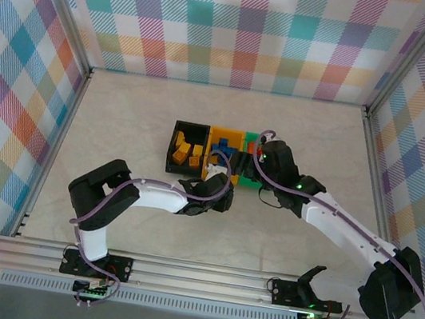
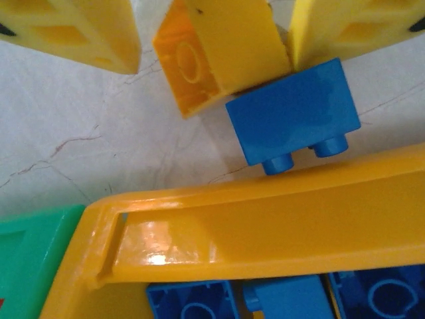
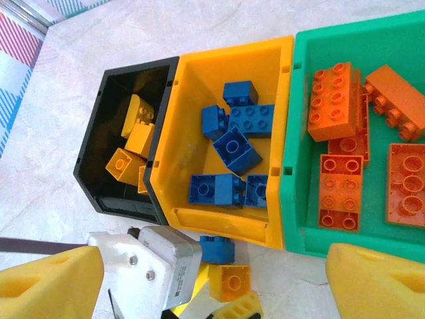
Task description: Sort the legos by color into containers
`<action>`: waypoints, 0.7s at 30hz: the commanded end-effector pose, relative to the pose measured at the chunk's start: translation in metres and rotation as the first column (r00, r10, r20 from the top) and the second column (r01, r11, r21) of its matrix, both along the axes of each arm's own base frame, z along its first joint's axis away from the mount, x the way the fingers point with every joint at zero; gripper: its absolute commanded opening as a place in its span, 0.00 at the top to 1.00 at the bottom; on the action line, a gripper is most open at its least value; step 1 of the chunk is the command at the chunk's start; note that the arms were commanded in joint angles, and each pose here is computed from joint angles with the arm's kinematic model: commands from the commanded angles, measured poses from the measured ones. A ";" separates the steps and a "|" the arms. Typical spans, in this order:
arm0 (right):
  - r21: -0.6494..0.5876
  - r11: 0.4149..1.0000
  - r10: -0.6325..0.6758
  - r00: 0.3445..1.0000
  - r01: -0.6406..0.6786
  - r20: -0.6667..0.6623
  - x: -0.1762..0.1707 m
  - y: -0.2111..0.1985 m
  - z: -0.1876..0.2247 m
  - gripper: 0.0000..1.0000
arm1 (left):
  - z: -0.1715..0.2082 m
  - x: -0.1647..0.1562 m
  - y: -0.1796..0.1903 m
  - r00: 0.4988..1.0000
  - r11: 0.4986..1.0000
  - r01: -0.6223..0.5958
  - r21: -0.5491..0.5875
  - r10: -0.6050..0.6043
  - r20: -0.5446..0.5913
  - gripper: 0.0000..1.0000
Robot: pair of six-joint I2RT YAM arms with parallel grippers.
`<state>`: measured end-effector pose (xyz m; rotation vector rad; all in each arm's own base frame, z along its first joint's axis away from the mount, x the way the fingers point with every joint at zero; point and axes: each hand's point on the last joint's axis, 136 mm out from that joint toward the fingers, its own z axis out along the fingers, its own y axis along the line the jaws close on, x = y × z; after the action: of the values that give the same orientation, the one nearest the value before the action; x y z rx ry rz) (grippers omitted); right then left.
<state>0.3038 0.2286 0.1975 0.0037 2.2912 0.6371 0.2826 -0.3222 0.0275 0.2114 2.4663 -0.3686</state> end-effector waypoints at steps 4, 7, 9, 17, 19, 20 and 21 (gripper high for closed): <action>-0.002 1.000 -0.027 0.999 0.027 0.019 -0.003 -0.009 0.002 0.13 | -0.010 -0.010 0.011 0.999 1.000 -0.015 0.021 0.015 -0.033 0.59; 0.006 1.000 -0.031 0.999 0.031 0.009 -0.004 -0.008 -0.002 0.13 | -0.004 -0.018 0.014 0.999 1.000 -0.017 -0.001 0.017 -0.037 0.65; 0.003 1.000 -0.031 1.000 0.031 0.001 -0.004 -0.008 -0.005 0.13 | 0.006 -0.027 0.017 0.999 1.000 -0.017 -0.024 0.016 -0.034 0.66; -0.008 0.999 -0.036 0.998 0.036 -0.047 -0.012 -0.012 -0.028 0.13 | 0.082 -0.051 0.057 0.996 0.993 -0.056 -0.100 0.063 0.066 0.66; -0.006 1.000 -0.028 0.998 0.027 -0.064 -0.015 -0.011 -0.036 0.13 | 0.106 -0.043 0.073 0.989 0.994 -0.081 -0.076 0.089 0.116 0.65; -0.004 1.000 -0.027 0.997 0.027 -0.073 -0.017 -0.011 -0.041 0.14 | 0.118 -0.035 0.080 0.984 0.992 -0.100 -0.078 0.110 0.138 0.65; -0.005 1.000 -0.027 0.996 0.027 -0.086 -0.019 -0.011 -0.047 0.14 | 0.123 -0.027 0.093 0.982 0.990 -0.129 -0.060 0.136 0.128 0.65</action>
<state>0.2892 0.2141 0.1587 0.0466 2.3597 0.5954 0.2405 -0.2657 0.1411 0.0935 2.3135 -0.5140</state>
